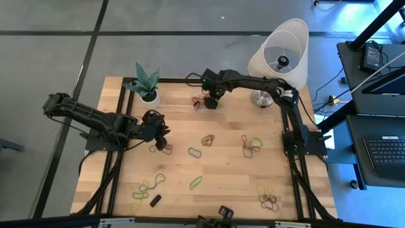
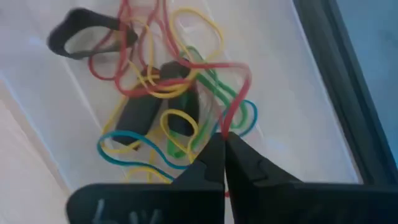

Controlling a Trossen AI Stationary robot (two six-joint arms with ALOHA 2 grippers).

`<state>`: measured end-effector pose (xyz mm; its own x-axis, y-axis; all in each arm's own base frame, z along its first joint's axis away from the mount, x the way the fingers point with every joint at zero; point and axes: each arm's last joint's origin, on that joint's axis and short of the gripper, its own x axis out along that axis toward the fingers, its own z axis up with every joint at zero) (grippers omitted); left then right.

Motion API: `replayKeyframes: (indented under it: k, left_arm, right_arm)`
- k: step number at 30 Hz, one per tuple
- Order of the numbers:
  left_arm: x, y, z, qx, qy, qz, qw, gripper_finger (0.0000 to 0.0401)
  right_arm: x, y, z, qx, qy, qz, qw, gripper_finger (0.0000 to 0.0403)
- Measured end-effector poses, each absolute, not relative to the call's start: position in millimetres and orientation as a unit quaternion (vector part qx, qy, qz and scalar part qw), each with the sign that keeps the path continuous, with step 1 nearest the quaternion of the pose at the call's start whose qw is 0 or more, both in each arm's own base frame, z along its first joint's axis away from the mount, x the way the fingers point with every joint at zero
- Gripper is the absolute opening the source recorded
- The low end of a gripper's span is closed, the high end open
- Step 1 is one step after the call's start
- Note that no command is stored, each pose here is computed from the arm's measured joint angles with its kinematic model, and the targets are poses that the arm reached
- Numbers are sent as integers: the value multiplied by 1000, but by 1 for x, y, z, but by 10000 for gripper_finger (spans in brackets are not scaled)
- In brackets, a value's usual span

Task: Pick and place rubber bands into bin
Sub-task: Put the red rubber band into the transparent bin

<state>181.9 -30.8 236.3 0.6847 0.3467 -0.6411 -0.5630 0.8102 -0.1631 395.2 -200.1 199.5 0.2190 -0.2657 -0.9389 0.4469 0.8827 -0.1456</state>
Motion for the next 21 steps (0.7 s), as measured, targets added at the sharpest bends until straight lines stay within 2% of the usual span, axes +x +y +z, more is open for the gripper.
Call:
replayKeyframes:
  k: [12, 21]
  left_arm:
    - [182, -30, 237, -169, 299, 265, 901, 86]
    - [182, -30, 237, -170, 300, 264, 901, 86]
  right_arm:
    - [407, -202, 204, 88, 526, -189, 825, 3]
    - [407, -202, 204, 88, 527, -189, 824, 51]
